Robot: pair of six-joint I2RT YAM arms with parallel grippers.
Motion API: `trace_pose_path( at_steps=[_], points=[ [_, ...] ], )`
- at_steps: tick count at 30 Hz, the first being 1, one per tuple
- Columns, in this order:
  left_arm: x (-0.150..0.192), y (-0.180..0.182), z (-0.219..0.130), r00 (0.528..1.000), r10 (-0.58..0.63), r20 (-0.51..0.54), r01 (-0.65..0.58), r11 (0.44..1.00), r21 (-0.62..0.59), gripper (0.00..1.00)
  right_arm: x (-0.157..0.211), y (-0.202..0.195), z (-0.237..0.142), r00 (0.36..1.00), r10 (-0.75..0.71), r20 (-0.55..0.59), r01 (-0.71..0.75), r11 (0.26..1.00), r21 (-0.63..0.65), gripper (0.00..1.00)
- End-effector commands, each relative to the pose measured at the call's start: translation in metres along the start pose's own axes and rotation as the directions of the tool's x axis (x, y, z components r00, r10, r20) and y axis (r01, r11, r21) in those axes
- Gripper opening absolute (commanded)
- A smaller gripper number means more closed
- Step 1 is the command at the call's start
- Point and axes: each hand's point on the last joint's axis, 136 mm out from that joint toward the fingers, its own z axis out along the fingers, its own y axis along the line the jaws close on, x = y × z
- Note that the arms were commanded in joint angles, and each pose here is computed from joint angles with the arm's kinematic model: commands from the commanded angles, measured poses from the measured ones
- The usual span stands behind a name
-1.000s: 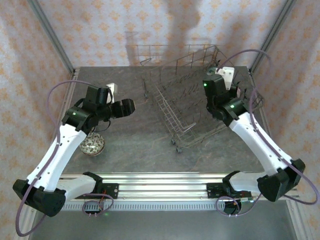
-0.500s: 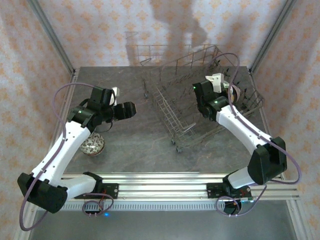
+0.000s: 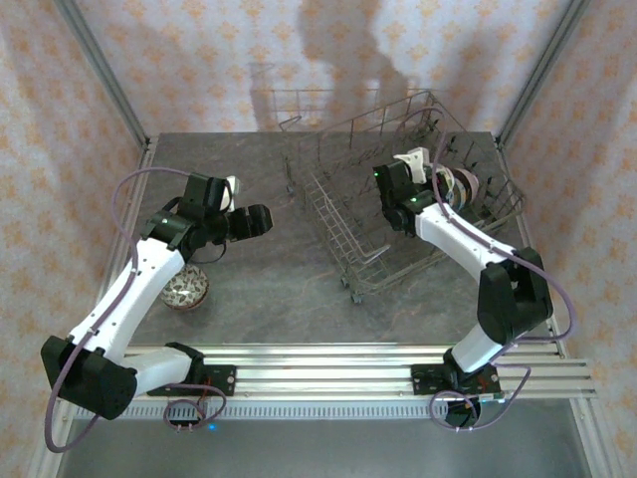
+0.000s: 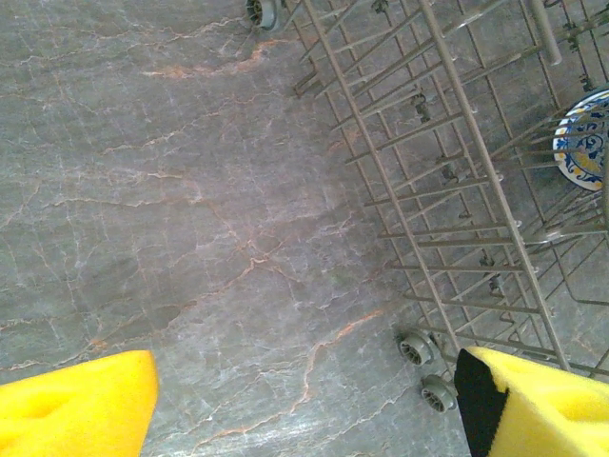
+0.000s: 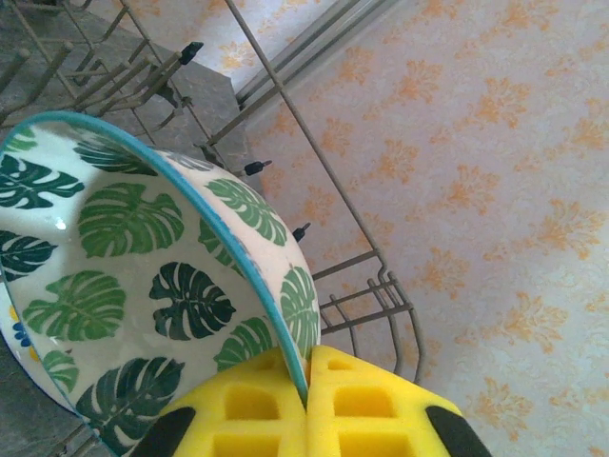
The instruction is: Load the bowls into the dish rack
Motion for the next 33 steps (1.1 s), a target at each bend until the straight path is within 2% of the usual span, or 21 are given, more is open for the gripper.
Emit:
trace_pose_path(
  at_steps=[1, 18, 27, 30, 33],
  points=[
    [0.0, 0.0, 0.007, 1.0, 0.009, -0.004, -0.008, 1.0, 0.019, 0.83, -0.003, -0.004, 0.003, 0.999, -0.05, -0.004, 0.05, 0.997, 0.064, 0.0],
    [0.005, 0.0, 0.014, 1.0, -0.001, -0.016, 0.001, 0.999, 0.041, 0.83, -0.011, 0.036, -0.01, 0.965, -0.264, 0.013, 0.261, 0.961, 0.093, 0.0],
    [0.007, 0.001, 0.014, 1.0, 0.002, -0.02, -0.001, 0.999, 0.048, 0.83, -0.005, 0.044, -0.012, 0.96, -0.281, -0.002, 0.28, 0.956, 0.087, 0.0],
    [0.008, 0.002, 0.013, 1.0, 0.0, -0.02, 0.001, 0.999, 0.046, 0.82, -0.002, 0.048, -0.01, 0.959, -0.282, -0.015, 0.282, 0.956, 0.082, 0.05],
    [0.009, 0.004, 0.012, 1.0, -0.003, -0.019, 0.004, 0.999, 0.042, 0.83, 0.0, 0.053, -0.009, 0.959, -0.284, -0.026, 0.285, 0.956, 0.072, 0.07]
  ],
)
